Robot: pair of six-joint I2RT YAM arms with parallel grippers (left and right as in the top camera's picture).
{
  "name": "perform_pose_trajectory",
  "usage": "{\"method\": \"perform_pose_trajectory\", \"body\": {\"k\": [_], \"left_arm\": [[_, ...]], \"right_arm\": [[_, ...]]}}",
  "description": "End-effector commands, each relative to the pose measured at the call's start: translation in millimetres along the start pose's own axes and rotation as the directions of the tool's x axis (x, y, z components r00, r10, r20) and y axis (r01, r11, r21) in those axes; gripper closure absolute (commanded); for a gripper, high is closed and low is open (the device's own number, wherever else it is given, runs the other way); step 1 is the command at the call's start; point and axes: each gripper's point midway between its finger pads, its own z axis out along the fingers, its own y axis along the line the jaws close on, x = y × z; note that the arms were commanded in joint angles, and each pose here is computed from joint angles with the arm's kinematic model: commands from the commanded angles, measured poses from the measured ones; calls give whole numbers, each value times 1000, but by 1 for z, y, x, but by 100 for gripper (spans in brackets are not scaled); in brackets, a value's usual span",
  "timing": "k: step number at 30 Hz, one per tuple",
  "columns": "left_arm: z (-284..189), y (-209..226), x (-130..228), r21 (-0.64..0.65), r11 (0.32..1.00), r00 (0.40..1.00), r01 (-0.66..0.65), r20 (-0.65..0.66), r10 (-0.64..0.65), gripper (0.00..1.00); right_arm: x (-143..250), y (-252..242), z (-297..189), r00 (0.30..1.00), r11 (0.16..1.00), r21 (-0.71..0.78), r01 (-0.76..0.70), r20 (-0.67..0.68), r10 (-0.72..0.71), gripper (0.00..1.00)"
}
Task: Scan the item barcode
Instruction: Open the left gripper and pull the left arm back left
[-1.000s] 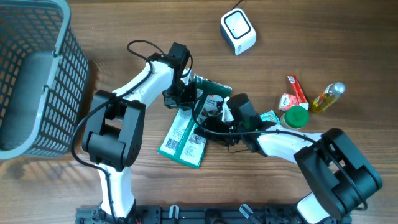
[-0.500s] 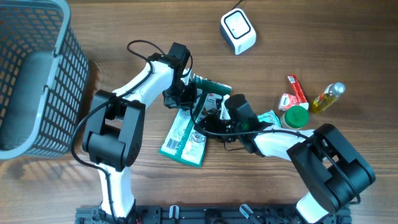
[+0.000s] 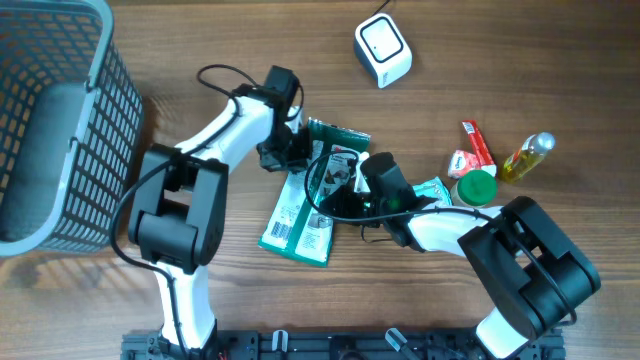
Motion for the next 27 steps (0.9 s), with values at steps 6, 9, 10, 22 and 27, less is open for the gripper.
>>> {"method": "perform_pose_trajectory", "body": {"k": [6,9,10,22,27], "left_arm": [[-67,87,-49,-134,966,948,220,263,-179,91],[-75,118,-53,-259,934,937,245,310,-160,85],[-75,119,-54,-263,935,939,237,310,-151,84],[-75,119,-50,-265,931,939,250,301,-166,0],[-75,119,-51,-263,932,938,249,305,-165,0]], "right_arm": [[1,-13,3,995,994,47,103,13,-104,88],[1,-13,3,994,993,47,104,13,-105,88],[1,-13,3,994,993,47,105,13,-106,88],[1,-13,3,994,993,47,105,13,-106,89],[1,-13,3,994,993,47,106,12,-106,90]]}}
